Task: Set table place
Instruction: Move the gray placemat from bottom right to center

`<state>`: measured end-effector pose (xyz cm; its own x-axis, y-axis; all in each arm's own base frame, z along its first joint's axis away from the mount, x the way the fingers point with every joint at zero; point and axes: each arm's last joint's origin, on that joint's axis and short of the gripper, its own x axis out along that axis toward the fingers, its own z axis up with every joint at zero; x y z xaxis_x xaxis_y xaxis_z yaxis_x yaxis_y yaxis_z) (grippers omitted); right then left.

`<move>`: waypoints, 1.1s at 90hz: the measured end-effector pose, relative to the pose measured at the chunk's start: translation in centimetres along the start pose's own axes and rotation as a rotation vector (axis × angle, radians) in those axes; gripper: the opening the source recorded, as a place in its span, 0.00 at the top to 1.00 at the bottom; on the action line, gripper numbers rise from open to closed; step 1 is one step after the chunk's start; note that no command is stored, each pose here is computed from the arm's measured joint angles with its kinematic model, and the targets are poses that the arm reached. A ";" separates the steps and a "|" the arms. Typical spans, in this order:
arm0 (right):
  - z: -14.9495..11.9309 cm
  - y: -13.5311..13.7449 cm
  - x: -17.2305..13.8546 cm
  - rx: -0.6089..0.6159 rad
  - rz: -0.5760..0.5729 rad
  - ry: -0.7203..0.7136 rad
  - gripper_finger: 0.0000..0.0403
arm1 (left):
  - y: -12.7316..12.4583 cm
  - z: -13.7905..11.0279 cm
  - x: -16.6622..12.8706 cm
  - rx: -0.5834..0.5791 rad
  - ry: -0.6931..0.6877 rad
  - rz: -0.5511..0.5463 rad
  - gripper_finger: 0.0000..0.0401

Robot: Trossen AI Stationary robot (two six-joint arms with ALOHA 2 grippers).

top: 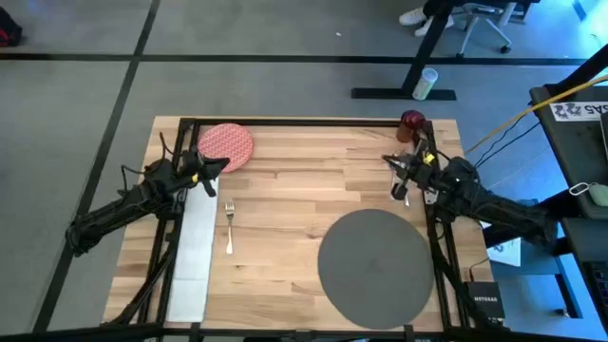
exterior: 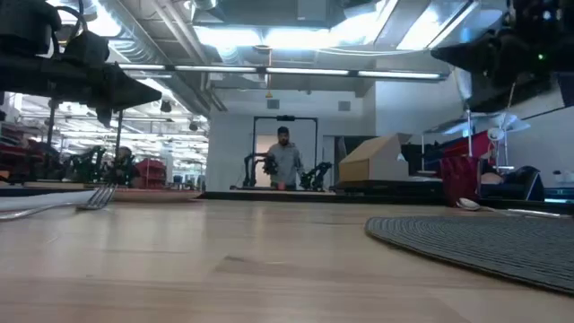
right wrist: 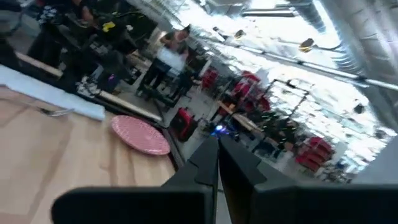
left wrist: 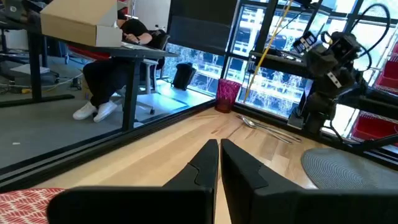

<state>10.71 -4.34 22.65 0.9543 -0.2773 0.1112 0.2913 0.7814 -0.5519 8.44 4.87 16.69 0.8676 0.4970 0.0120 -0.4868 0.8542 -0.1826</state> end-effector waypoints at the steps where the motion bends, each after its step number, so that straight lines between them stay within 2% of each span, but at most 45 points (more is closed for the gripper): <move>1: 0.1 -0.1 0.2 0.001 0.008 0.004 1.00 | 0.0 0.0 0.0 0.000 0.000 0.000 1.00; 28: 2.8 -2.4 7.7 0.012 0.322 0.092 1.00 | 0.0 0.0 0.0 0.000 0.000 0.000 1.00; 46: 2.6 -2.3 13.2 0.076 0.726 0.279 1.00 | 0.0 0.0 0.0 0.000 0.000 0.000 1.00; 65: 1.6 0.7 15.7 0.054 1.104 0.562 1.00 | 0.0 0.0 0.0 0.000 0.000 0.000 1.00; 87: 0.1 5.7 15.5 0.020 1.327 0.752 1.00 | 0.0 0.0 0.0 0.000 0.000 0.000 1.00; 99: -1.2 8.0 15.1 0.008 1.399 0.800 1.00 | 0.0 0.0 0.0 0.000 0.000 0.000 1.00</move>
<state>27.38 -2.96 18.93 0.1818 0.4160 -0.8910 -0.7324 0.6619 0.1596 8.44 4.87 16.70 0.8675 0.4973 0.0124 -0.4870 0.8542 -0.1823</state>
